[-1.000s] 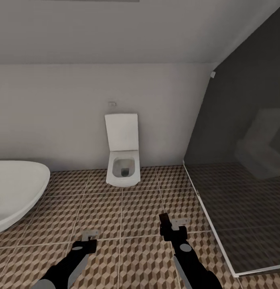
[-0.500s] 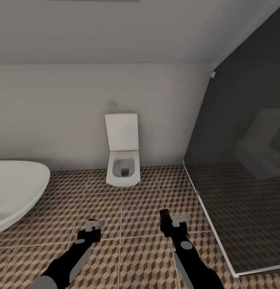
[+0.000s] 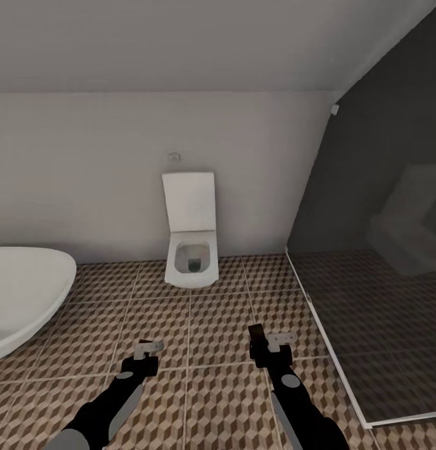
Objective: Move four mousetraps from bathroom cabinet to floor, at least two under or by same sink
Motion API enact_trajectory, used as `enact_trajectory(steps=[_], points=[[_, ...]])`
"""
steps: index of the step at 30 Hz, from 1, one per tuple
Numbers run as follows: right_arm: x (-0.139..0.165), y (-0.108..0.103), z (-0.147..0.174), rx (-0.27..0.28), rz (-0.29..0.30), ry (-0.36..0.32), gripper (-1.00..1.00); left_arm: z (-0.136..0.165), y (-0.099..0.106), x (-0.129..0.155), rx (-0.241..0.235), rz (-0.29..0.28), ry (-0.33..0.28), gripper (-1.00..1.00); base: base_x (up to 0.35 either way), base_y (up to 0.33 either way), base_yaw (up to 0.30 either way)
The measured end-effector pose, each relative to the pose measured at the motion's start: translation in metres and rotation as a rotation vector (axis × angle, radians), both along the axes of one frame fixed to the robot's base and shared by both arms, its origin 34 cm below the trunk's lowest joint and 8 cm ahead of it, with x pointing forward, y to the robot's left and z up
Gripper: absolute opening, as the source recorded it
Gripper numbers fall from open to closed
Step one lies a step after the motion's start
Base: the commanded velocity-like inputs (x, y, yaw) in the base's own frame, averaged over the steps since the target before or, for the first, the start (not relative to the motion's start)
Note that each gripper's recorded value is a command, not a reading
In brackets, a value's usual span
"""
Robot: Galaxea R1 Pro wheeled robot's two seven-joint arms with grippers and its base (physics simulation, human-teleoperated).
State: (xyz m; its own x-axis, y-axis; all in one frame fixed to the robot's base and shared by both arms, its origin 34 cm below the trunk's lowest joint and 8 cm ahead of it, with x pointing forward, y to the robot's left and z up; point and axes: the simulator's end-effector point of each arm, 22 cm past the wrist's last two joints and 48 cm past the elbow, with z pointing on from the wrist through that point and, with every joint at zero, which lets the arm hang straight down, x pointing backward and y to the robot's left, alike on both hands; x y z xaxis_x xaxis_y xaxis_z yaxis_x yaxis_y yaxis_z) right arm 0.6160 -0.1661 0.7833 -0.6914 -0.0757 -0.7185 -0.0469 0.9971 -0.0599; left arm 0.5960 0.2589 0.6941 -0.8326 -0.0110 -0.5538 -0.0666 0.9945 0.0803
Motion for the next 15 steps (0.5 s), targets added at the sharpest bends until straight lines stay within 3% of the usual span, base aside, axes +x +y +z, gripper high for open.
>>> enact_trajectory(steps=[10, 15], points=[[0.000, 0.000, -0.015, 0.000, 0.000, 0.015, -1.00, -0.010, -0.003, 0.006, -0.005, -0.003, -0.002, -1.00, 0.000, 0.000, 0.000], [0.001, 0.000, -0.023, 0.000, 0.000, 0.022, -1.00, 0.014, -0.002, 0.041, -0.017, -0.016, -0.096, -1.00, 0.000, 0.000, 0.000]])
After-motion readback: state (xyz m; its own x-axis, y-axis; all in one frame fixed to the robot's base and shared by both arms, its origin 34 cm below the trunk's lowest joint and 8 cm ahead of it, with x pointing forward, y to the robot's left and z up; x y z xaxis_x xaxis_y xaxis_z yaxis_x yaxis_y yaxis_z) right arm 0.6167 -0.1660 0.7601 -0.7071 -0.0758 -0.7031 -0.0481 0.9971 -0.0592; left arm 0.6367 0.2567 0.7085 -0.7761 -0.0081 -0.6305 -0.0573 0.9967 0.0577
